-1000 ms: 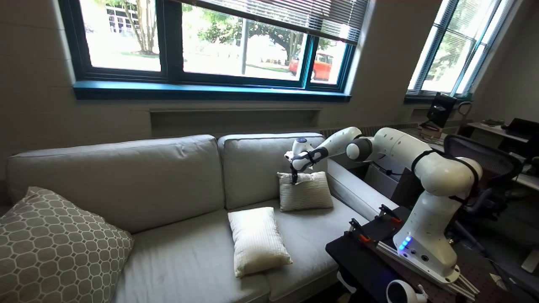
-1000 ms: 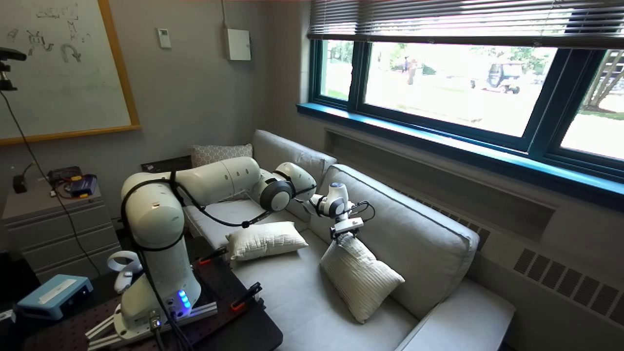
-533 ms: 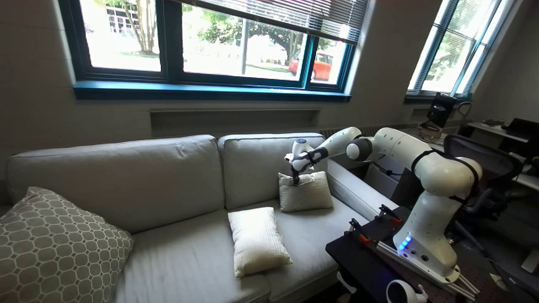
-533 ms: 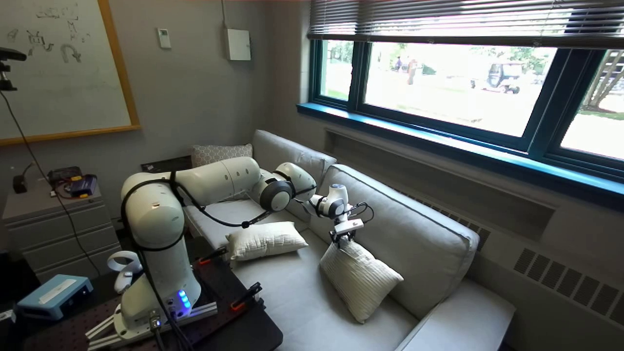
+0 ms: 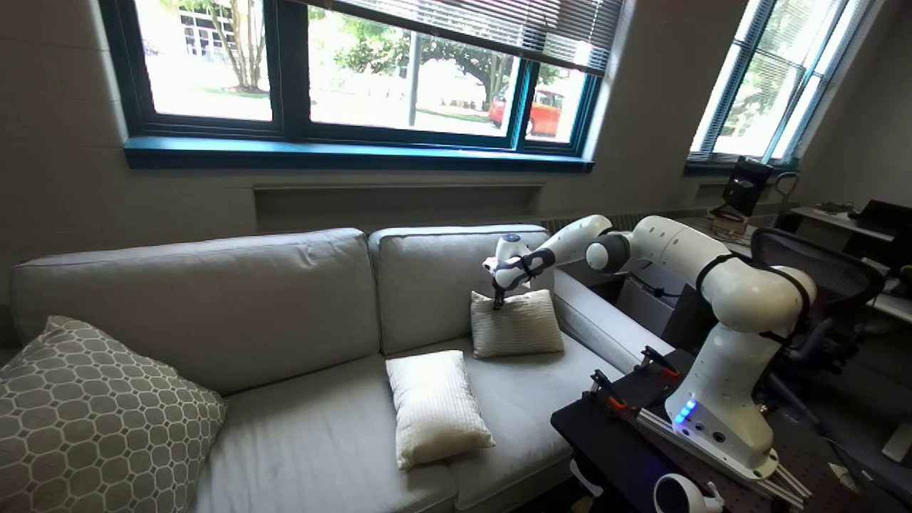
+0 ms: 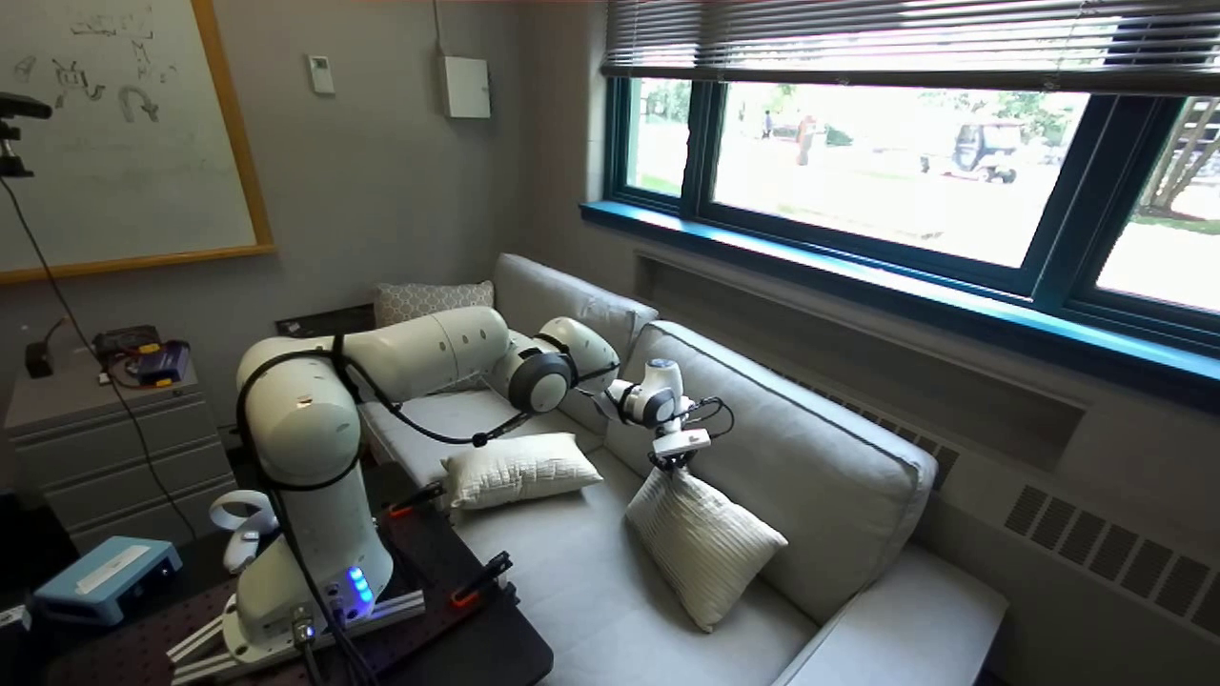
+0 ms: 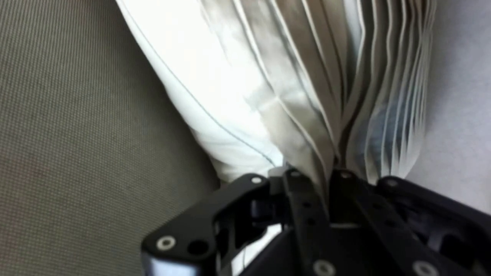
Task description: Arrange the cushions, one in front of the other, against the armrest
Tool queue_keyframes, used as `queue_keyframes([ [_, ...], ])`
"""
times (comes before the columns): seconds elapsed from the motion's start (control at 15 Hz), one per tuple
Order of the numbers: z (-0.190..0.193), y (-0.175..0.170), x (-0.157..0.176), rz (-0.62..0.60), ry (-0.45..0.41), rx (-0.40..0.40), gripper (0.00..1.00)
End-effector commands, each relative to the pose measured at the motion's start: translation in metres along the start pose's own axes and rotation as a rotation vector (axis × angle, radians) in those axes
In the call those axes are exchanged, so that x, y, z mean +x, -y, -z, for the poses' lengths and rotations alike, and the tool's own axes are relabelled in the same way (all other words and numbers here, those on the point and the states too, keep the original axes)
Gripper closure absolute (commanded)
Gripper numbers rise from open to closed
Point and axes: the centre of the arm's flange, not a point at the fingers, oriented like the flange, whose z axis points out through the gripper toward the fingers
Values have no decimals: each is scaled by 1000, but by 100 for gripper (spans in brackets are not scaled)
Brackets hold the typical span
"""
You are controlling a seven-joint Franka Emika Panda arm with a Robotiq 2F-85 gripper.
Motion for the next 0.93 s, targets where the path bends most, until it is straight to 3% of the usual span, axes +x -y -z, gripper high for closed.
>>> queue_keyframes([
  [0.0,23,-16,-1,-192,-25,-54,93],
  [0.27,96,-4,-23,-396,-65,-116,91],
  [0.87,156,17,-34,-822,-184,-342,92],
])
